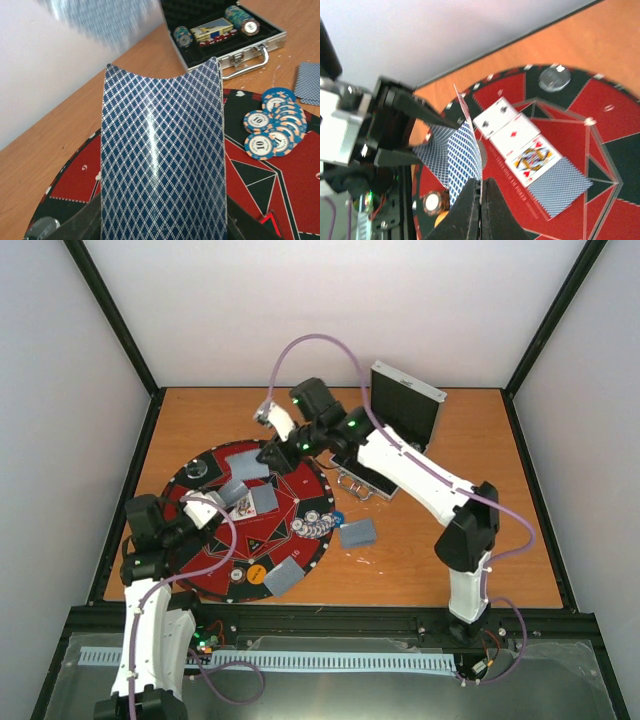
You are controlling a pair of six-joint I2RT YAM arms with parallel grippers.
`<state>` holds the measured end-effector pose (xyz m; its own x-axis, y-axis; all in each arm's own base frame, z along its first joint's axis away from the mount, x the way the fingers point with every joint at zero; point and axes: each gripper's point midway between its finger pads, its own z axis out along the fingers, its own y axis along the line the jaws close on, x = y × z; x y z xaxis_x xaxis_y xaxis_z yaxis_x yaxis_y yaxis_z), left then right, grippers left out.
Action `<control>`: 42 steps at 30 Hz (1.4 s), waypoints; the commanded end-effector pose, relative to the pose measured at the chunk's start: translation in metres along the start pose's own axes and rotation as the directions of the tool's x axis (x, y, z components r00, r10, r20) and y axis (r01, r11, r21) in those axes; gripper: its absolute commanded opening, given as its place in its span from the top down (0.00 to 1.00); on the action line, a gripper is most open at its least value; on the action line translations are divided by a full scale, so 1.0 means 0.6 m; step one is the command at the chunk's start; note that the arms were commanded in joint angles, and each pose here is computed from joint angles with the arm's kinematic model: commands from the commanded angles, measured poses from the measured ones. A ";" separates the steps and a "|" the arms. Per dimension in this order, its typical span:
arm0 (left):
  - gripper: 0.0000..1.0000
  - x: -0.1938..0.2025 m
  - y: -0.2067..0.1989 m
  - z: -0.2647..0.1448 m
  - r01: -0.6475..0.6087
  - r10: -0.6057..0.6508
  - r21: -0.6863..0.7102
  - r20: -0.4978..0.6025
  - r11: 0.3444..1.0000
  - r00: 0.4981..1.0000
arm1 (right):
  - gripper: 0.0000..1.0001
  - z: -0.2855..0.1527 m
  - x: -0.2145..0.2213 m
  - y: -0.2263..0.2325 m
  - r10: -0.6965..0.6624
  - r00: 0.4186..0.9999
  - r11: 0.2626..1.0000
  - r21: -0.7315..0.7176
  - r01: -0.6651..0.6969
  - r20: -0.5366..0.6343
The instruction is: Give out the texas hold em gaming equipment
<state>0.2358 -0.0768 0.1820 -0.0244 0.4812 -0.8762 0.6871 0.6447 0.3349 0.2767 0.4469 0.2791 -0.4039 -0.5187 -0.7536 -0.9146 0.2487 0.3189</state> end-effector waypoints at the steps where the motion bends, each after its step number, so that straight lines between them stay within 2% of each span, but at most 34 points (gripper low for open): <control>1: 0.60 0.001 0.036 0.001 0.078 -0.078 -0.108 -0.001 0.991 0.997 | 0.97 -0.097 -0.096 -0.025 0.089 0.959 0.993 0.057 -0.108 0.269; 3: 0.60 0.008 0.047 0.001 0.111 -0.114 -0.151 -0.008 0.982 0.993 | 0.97 -0.116 -0.094 -0.083 0.196 0.907 0.944 0.178 -0.277 0.372; 5: 0.60 0.013 0.059 -0.001 0.139 -0.144 -0.199 -0.009 0.970 0.990 | 0.97 -0.121 -0.065 -0.134 0.293 0.838 0.858 0.261 -0.443 0.460; 7: 0.60 0.010 0.076 -0.006 0.134 -0.140 -0.248 -0.008 0.960 0.990 | 0.97 -0.118 -0.019 -0.180 0.426 0.714 0.720 0.269 -0.639 0.555; 9: 0.60 0.003 0.094 -0.013 0.159 -0.167 -0.298 0.001 0.941 0.986 | 0.97 -0.108 0.015 -0.203 0.479 0.622 0.642 0.236 -0.729 0.619; 14: 0.60 -0.026 0.115 -0.025 0.209 -0.199 -0.338 0.065 0.918 0.978 | 0.97 -0.069 0.129 -0.266 0.543 0.375 0.371 0.186 -0.910 0.752; 15: 0.60 -0.032 0.114 -0.026 0.215 -0.201 -0.334 0.077 0.918 0.977 | 0.97 -0.056 0.143 -0.273 0.556 0.341 0.331 0.174 -0.927 0.758; 17: 0.60 -0.037 0.110 -0.025 0.217 -0.198 -0.317 0.090 0.923 0.976 | 0.97 -0.025 0.159 -0.277 0.577 0.309 0.291 0.163 -0.943 0.756; 21: 0.60 -0.034 0.107 -0.023 0.216 -0.196 -0.311 0.094 0.925 0.976 | 0.97 0.040 0.185 -0.276 0.616 0.293 0.238 0.182 -0.954 0.731; 25: 0.60 -0.033 0.107 -0.023 0.209 -0.190 -0.315 0.091 0.926 0.978 | 0.97 0.097 0.208 -0.267 0.693 0.269 0.209 0.172 -0.963 0.668; 28: 0.60 -0.031 0.106 -0.023 0.205 -0.186 -0.316 0.088 0.927 0.979 | 0.97 0.129 0.241 -0.257 0.760 0.227 0.162 0.161 -0.974 0.608; 32: 0.60 -0.030 0.105 -0.022 0.200 -0.180 -0.315 0.090 0.928 0.979 | 0.97 0.162 0.293 -0.240 0.828 0.129 0.063 0.139 -0.988 0.546; 36: 0.60 -0.031 0.102 -0.022 0.200 -0.180 -0.308 0.094 0.930 0.979 | 0.97 0.188 0.313 -0.227 0.852 0.069 0.005 0.123 -0.992 0.519; 42: 0.60 -0.032 0.101 -0.023 0.196 -0.176 -0.310 0.091 0.930 0.980 | 0.97 0.180 0.305 -0.240 0.818 0.039 -0.023 0.100 -0.995 0.573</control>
<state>0.2686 -0.0349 0.2063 -0.1371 0.3010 -0.9437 0.4072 0.8856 0.2233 0.3316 0.4050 0.0290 -0.7977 0.5930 -0.1103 0.3818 0.6380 0.6687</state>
